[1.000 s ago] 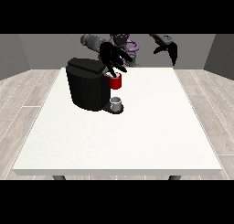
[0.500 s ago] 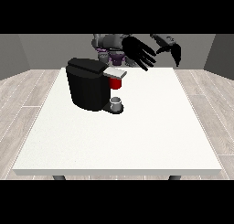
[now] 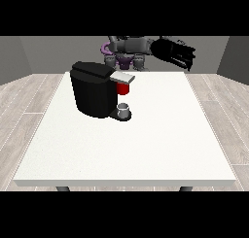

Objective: Insert the coffee pod into the coffee machine and close the lid

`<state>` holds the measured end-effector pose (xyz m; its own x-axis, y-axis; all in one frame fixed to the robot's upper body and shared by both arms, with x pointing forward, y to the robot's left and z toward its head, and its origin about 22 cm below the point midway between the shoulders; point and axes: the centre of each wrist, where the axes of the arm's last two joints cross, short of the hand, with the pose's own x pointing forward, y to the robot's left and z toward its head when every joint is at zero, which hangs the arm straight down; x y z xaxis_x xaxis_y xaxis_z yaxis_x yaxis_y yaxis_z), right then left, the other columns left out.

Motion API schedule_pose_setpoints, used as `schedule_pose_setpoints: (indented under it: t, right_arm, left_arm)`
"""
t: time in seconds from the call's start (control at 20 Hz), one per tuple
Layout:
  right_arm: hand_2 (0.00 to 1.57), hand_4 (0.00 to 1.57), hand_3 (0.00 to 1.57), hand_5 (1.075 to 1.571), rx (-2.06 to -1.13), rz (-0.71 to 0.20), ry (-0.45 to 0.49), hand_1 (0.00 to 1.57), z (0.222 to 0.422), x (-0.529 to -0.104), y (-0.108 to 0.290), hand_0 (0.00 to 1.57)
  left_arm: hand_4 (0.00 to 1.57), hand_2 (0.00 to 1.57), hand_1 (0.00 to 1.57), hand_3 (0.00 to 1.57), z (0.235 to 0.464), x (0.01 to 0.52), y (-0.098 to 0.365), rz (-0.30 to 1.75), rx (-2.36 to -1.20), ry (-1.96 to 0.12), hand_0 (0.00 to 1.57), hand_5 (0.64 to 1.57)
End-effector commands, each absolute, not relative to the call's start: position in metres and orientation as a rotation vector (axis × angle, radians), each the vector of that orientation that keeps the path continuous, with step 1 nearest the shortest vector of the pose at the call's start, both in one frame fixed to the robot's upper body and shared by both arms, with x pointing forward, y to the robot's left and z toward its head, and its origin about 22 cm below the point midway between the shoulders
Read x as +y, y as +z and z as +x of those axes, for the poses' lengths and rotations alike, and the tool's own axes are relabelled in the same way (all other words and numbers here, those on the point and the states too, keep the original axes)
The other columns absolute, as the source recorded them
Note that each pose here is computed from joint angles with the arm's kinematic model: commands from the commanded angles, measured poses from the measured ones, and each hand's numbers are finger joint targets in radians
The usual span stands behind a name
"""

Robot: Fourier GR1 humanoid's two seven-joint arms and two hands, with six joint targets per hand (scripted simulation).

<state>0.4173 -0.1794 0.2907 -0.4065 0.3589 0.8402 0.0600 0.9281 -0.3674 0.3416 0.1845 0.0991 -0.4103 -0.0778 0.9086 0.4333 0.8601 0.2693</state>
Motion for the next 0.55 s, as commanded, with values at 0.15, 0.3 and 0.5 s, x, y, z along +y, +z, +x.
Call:
schedule_pose_setpoints:
  t: [0.15,0.3,0.5]
  right_arm:
    - [0.00,0.00,0.00,1.571,-2.038,-0.166,0.389,0.00,0.423,-0.144,0.252,0.00]
    - [0.00,0.22,0.00,1.571,-2.070,-0.042,0.478,0.00,0.407,-0.104,0.225,0.00]
    - [0.00,0.26,0.00,1.571,-2.045,0.050,0.475,0.00,0.402,-0.098,0.183,0.00]
  left_arm:
    - [0.27,0.00,0.00,0.00,0.328,0.178,0.092,-0.255,-1.877,-0.539,0.00,1.571]
    - [0.27,0.00,0.00,0.00,0.331,0.217,0.070,-0.207,-1.840,-0.448,0.00,1.571]
    - [0.27,0.00,0.00,0.00,0.321,0.240,0.057,-0.156,-1.787,-0.396,0.00,1.571]
